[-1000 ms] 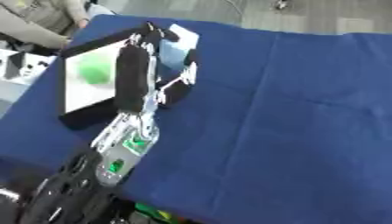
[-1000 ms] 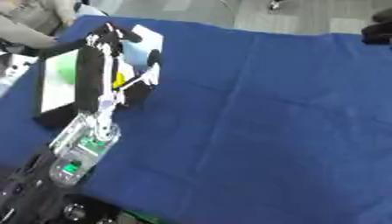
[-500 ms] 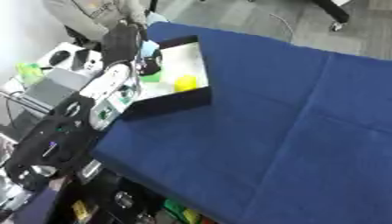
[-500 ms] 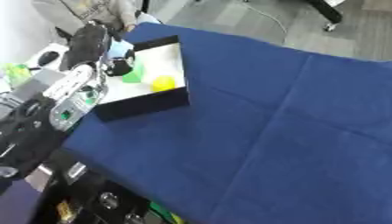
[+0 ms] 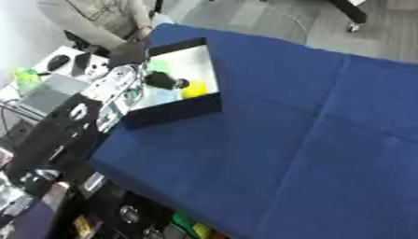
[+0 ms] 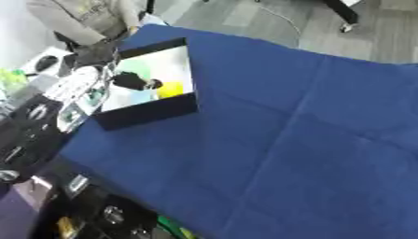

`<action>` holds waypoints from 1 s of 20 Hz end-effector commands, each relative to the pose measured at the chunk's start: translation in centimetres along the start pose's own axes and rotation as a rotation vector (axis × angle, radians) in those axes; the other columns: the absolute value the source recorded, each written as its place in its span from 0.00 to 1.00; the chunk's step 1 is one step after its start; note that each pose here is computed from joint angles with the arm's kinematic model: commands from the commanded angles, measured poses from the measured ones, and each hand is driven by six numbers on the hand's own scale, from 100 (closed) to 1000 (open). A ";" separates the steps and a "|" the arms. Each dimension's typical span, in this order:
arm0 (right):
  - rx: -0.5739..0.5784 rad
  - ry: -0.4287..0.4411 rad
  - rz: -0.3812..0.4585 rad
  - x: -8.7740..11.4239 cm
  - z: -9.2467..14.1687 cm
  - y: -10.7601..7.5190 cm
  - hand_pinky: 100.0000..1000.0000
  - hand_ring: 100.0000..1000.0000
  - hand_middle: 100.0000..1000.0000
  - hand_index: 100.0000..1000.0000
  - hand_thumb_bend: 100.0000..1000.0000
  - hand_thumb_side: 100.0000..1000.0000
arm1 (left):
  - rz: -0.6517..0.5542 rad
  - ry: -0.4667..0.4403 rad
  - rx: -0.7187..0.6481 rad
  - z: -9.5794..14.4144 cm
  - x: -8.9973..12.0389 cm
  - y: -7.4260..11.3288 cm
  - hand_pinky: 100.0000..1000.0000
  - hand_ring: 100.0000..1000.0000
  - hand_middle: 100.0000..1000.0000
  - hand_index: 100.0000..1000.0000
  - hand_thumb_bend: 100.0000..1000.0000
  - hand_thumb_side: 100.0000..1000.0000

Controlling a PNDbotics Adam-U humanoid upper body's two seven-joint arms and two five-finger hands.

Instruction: Pick up the objects with one hand, pass them to the other hand, and then place them into the box on the other side of the table.

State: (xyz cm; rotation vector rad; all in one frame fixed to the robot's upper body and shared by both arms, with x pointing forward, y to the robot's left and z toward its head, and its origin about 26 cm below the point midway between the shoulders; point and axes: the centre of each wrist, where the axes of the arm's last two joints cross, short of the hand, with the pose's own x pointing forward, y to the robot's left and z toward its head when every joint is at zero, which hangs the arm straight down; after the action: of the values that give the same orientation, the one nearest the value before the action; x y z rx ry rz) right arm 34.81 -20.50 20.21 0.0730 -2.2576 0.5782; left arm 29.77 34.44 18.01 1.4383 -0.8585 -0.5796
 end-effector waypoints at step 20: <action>-0.592 0.089 0.276 -3.5 8.8 -5.0 0.60 0.59 0.58 0.80 0.00 0.76 | 1.426 -0.886 0.177 14.7 15.3 -2.4 0.74 0.95 0.76 0.77 0.43 0.53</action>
State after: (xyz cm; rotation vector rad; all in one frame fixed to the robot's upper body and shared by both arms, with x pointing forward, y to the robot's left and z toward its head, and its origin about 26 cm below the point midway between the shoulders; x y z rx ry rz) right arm 32.39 -28.56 13.72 -0.5063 -2.2523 0.0352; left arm 28.16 14.31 16.58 0.4151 -2.3161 0.0347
